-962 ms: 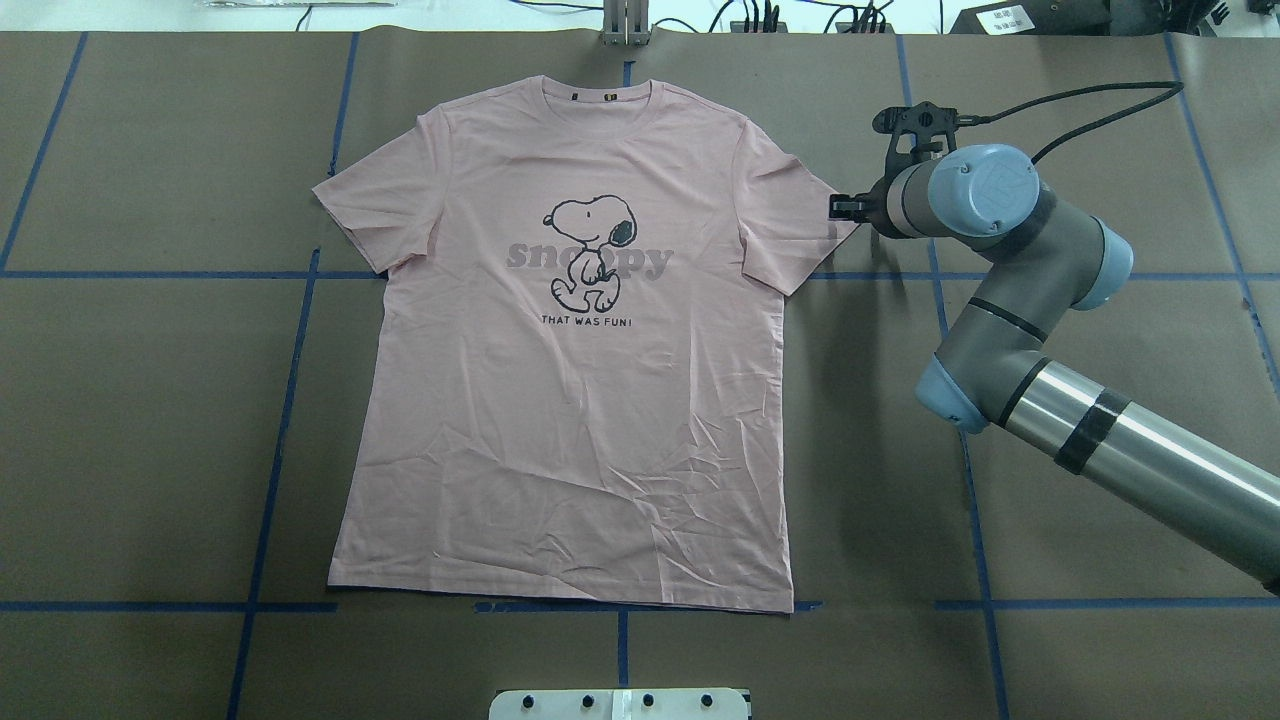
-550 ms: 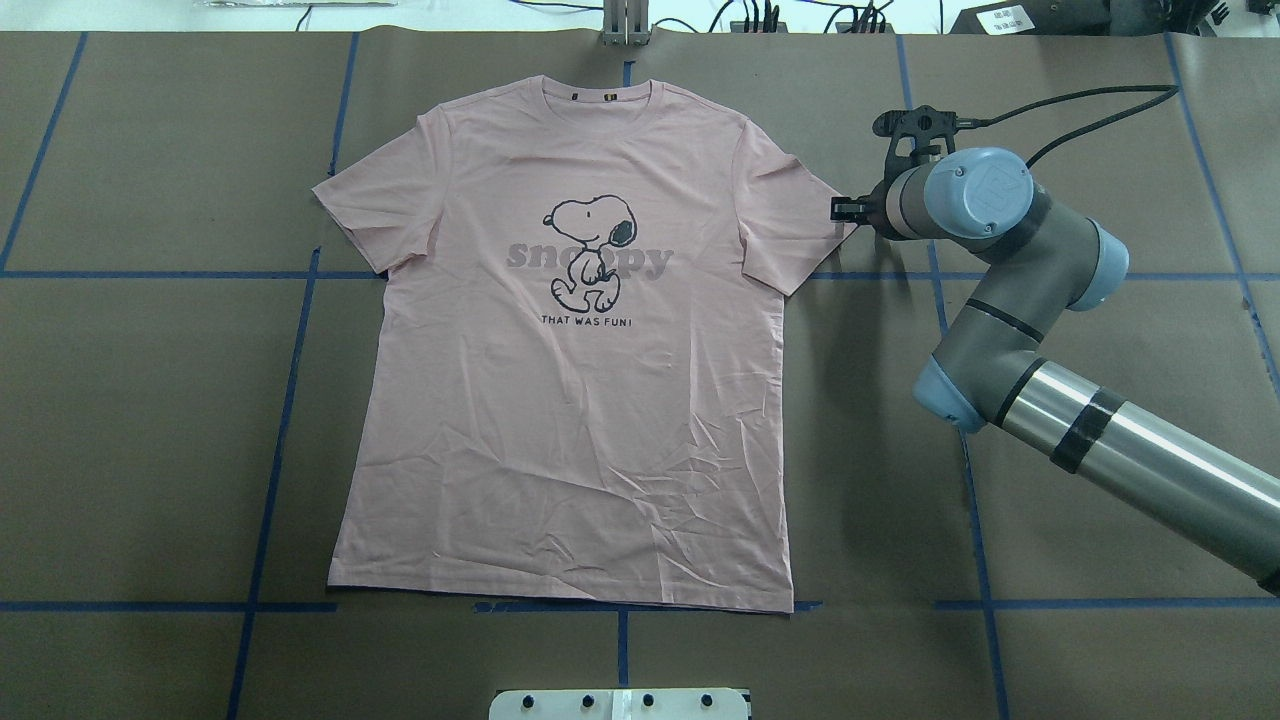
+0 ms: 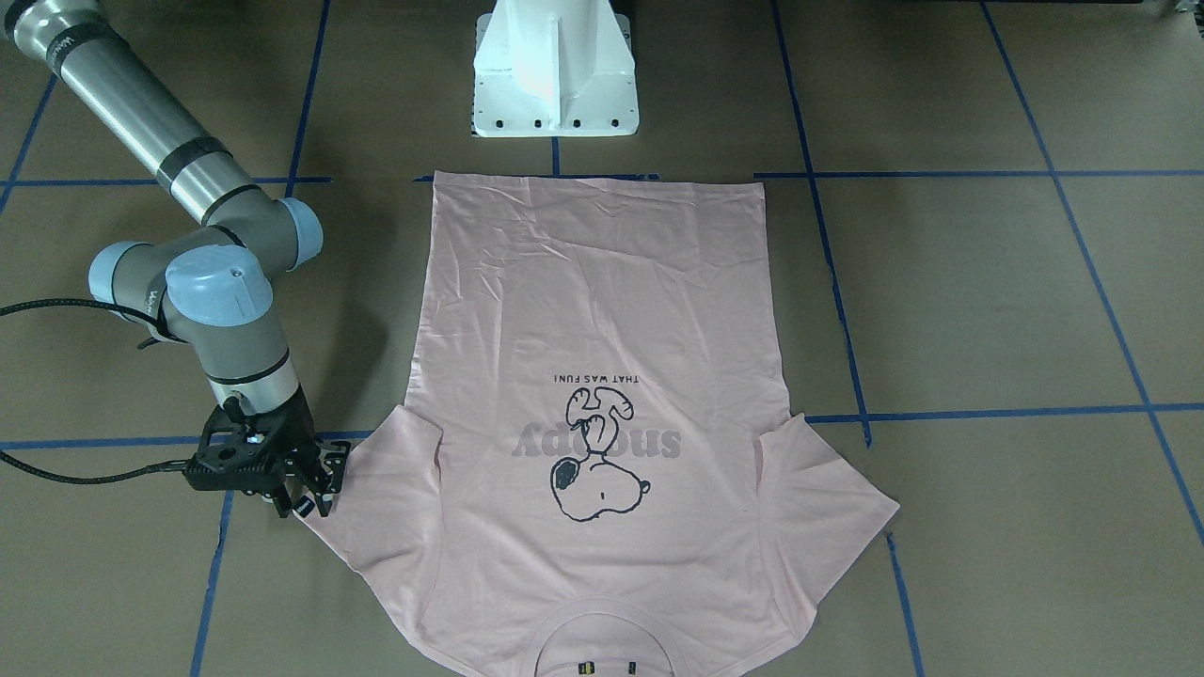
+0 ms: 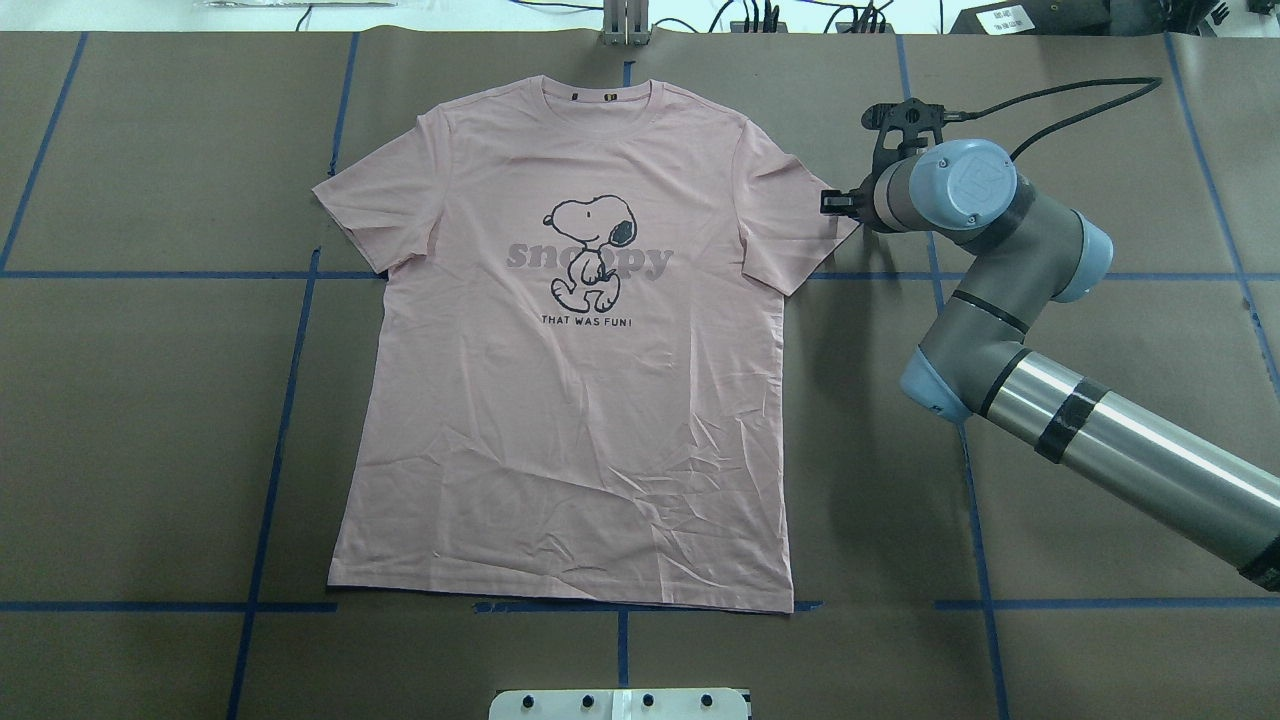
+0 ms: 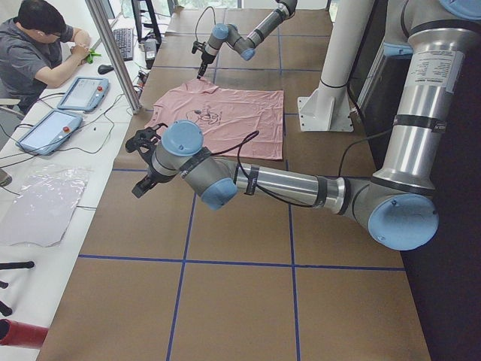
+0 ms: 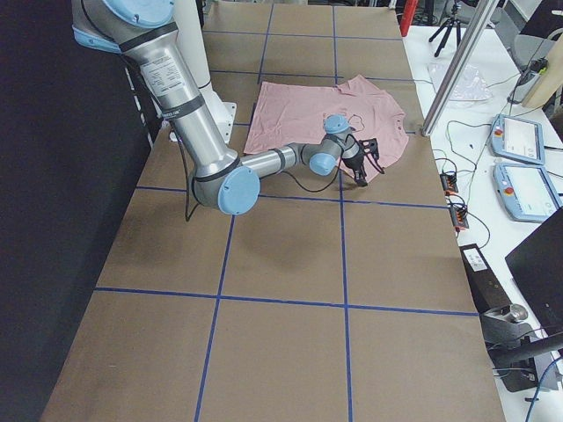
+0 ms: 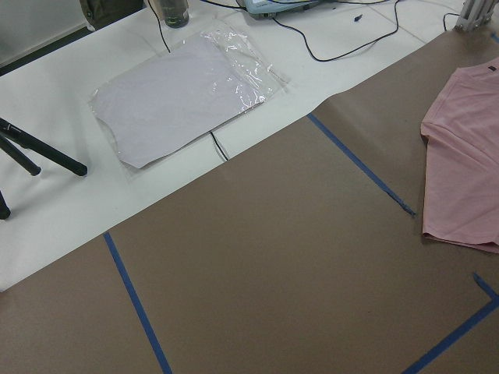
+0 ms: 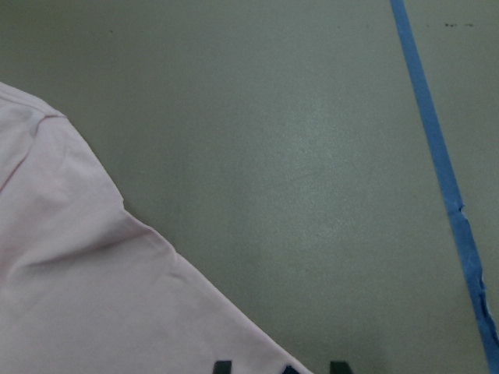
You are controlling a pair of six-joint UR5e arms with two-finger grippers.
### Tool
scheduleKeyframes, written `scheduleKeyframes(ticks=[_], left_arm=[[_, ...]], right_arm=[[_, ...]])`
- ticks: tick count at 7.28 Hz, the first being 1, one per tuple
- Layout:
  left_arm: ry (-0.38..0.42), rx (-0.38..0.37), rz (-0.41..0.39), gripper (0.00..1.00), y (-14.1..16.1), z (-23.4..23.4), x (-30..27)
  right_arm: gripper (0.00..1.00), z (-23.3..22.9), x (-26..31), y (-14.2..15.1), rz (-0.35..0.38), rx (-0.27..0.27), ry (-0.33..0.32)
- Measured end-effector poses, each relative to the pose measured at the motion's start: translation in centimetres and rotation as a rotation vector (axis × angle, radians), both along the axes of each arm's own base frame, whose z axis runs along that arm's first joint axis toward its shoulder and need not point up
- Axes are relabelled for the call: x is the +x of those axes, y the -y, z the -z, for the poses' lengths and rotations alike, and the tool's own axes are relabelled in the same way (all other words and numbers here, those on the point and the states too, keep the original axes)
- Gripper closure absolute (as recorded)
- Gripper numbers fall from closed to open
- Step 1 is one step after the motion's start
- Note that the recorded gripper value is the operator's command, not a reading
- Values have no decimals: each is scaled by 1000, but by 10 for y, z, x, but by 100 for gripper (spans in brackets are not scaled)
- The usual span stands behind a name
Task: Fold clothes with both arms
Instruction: 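Move the right gripper over the shirt's shoulder near the collar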
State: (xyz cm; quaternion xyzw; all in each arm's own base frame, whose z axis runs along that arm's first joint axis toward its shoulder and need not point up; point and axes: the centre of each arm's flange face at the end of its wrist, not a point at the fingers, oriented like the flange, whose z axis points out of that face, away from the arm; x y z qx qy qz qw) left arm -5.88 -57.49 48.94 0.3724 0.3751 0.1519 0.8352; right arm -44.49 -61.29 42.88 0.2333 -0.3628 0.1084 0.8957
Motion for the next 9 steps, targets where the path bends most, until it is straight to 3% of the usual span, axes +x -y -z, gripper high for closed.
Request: scheduleKeyframes(ticks=[5,7,9], left_arm=[[0,0,0,0,0,0,0],[0,0,0,0,0,0,0],[-1,1,-1,0,0,0,0]], right_arm=[[100,16,4,-1,-6,3,4],[100,69,5,-3,-29,-17,-17],[100,144,-40,-8,-124,-68,-26]])
